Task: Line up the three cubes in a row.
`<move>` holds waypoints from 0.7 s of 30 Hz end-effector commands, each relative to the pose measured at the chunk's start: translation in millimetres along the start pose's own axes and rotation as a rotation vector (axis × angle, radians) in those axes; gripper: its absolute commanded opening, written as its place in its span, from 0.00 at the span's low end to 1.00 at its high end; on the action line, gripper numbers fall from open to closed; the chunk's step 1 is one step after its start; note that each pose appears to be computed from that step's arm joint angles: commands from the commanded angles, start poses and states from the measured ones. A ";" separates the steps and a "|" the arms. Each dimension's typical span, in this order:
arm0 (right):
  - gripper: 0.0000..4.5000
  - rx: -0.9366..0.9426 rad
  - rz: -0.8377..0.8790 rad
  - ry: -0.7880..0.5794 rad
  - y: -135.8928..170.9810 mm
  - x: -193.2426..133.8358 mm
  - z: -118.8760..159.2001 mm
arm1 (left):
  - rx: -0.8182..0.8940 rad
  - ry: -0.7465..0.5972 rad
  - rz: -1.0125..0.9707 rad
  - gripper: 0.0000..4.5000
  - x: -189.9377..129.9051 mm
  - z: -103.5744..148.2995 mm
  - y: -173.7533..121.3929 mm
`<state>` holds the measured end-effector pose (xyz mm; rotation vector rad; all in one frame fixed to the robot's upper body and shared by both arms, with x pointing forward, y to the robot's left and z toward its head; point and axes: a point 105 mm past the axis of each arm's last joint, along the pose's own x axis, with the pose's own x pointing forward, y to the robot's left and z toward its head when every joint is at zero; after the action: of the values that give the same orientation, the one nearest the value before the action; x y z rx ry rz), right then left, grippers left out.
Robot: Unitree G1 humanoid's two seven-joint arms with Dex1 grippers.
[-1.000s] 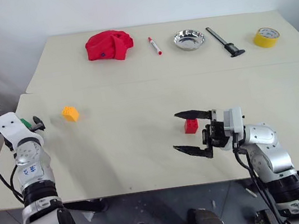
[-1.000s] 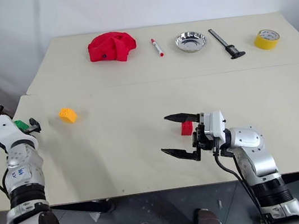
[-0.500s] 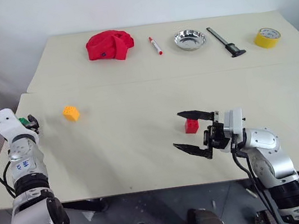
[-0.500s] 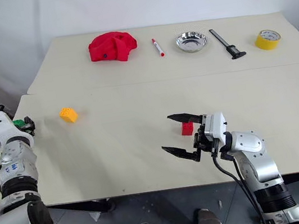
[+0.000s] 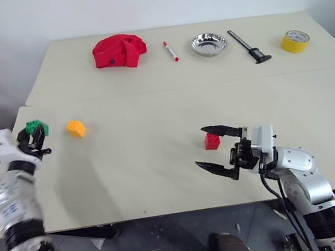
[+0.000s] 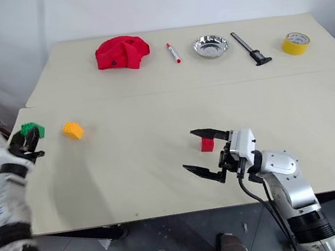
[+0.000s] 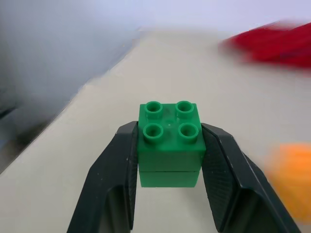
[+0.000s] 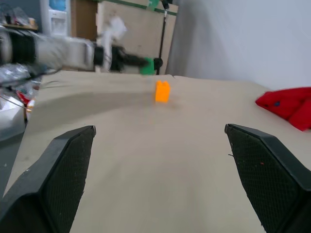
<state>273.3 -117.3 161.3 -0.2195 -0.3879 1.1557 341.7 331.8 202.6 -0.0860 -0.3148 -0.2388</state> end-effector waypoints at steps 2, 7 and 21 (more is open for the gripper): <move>1.00 -0.067 -0.064 0.020 -14.3 -24.2 14.9 | 0.025 0.154 -0.636 0.33 -7.5 23.1 -100.5; 1.00 -0.073 -0.101 0.086 -27.0 -44.6 12.1 | 0.098 0.348 -0.999 0.33 -9.5 -25.5 -163.8; 1.00 -0.020 -0.111 0.120 -14.8 -52.2 12.3 | 0.280 0.358 -1.219 0.33 62.8 -105.3 -243.2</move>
<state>267.1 -173.0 156.6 -0.2651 -0.2553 1.0274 369.4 70.5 131.2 0.4102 0.0119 -1.3921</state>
